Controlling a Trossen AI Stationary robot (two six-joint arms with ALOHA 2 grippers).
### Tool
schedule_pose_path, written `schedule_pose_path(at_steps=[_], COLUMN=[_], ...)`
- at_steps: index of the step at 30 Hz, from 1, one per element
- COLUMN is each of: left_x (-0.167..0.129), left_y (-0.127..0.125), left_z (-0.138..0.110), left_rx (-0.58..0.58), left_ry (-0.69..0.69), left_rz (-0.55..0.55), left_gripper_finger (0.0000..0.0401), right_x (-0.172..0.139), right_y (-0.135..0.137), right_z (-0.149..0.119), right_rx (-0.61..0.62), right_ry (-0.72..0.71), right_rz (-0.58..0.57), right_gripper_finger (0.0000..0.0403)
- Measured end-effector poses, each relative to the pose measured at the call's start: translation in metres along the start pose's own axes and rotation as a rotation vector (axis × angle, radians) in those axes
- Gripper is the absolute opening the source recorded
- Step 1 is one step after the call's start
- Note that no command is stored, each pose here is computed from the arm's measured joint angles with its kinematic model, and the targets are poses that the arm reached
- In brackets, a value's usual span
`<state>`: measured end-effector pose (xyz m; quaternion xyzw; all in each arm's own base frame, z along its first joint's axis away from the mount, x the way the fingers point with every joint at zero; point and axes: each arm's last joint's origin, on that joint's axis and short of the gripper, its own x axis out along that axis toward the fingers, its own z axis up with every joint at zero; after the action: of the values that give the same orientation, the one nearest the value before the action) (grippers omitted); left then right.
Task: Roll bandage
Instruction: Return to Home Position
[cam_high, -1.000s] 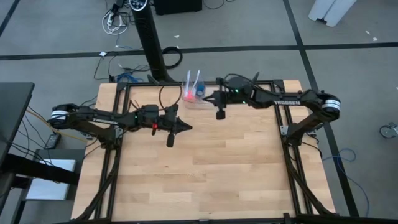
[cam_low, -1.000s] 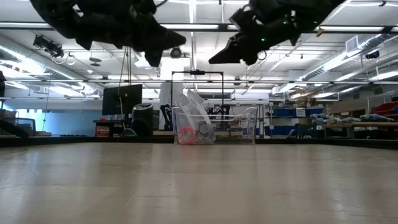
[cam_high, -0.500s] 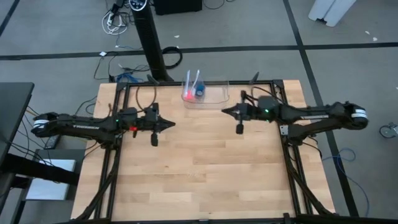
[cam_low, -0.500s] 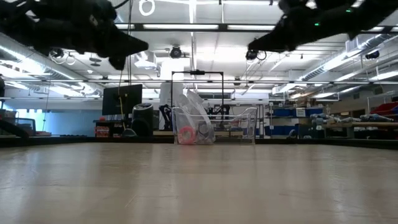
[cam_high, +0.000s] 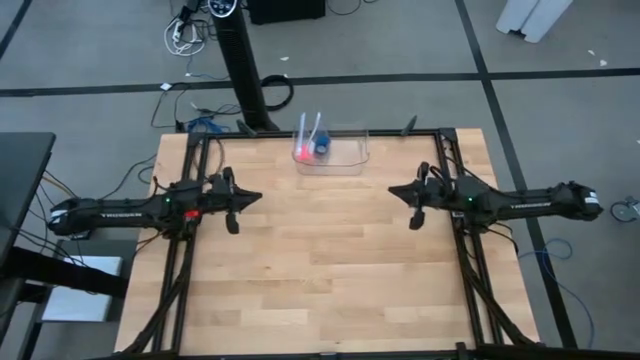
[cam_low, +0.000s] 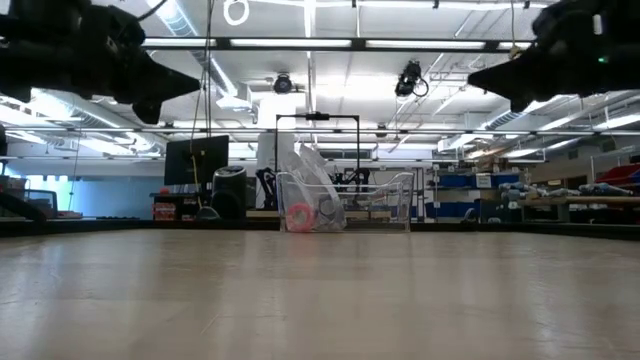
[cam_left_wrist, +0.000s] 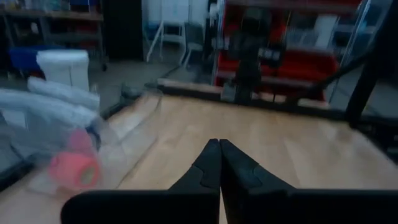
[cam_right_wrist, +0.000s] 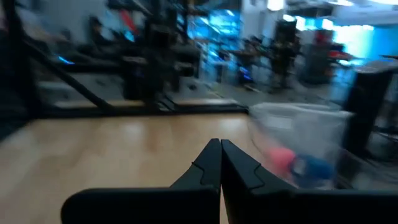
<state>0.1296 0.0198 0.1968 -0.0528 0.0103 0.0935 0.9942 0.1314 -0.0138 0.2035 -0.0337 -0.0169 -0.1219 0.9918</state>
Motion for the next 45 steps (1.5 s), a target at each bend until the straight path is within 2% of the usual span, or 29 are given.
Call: schedule_pose_path(at_steps=[5, 9, 13, 17, 21, 25, 30, 41, 45], left_x=[-0.012, -0.019, -0.024, -0.028, -0.032, -0.033, -0.033, -0.033, -0.033], left_y=[0.001, 0.002, 0.003, 0.004, 0.005, 0.006, 0.006, 0.006, 0.006], left_z=[-0.009, -0.02, -0.024, -0.027, -0.031, -0.029, -0.03, -0.03, -0.03], left_rx=[-0.023, -0.058, -0.059, -0.043, -0.03, 0.016, 0.022, 0.02, 0.019], left_ry=[-0.071, -0.106, -0.08, -0.059, -0.04, -0.06, -0.054, -0.05, -0.049], left_rz=[-0.023, -0.031, -0.03, -0.026, 0.007, 0.037, 0.042, 0.046, 0.046], left_gripper_finger=[0.0003, 0.0004, 0.0005, 0.0006, 0.0006, 0.0007, 0.0007, 0.0007, 0.0007], right_x=[-0.018, -0.028, -0.039, -0.039, -0.039, -0.035, -0.032, -0.031, -0.031], right_y=[0.002, 0.0, -0.004, -0.006, -0.01, -0.013, -0.014, -0.02, -0.02], right_z=[-0.007, -0.01, -0.013, -0.016, -0.017, -0.033, -0.039, -0.037, -0.038], right_rx=[0.075, 0.084, 0.084, 0.089, 0.087, 0.071, 0.098, 0.052, -0.064], right_ry=[-0.111, -0.12, -0.109, -0.038, -0.027, 0.006, 0.068, 0.058, 0.076], right_rz=[0.154, 0.164, 0.119, 0.078, 0.021, -0.056, -0.028, -0.203, -0.205], right_gripper_finger=[0.0, 0.0, 0.0, 0.0, 0.0, 0.0, 0.0, 0.002, 0.0024])
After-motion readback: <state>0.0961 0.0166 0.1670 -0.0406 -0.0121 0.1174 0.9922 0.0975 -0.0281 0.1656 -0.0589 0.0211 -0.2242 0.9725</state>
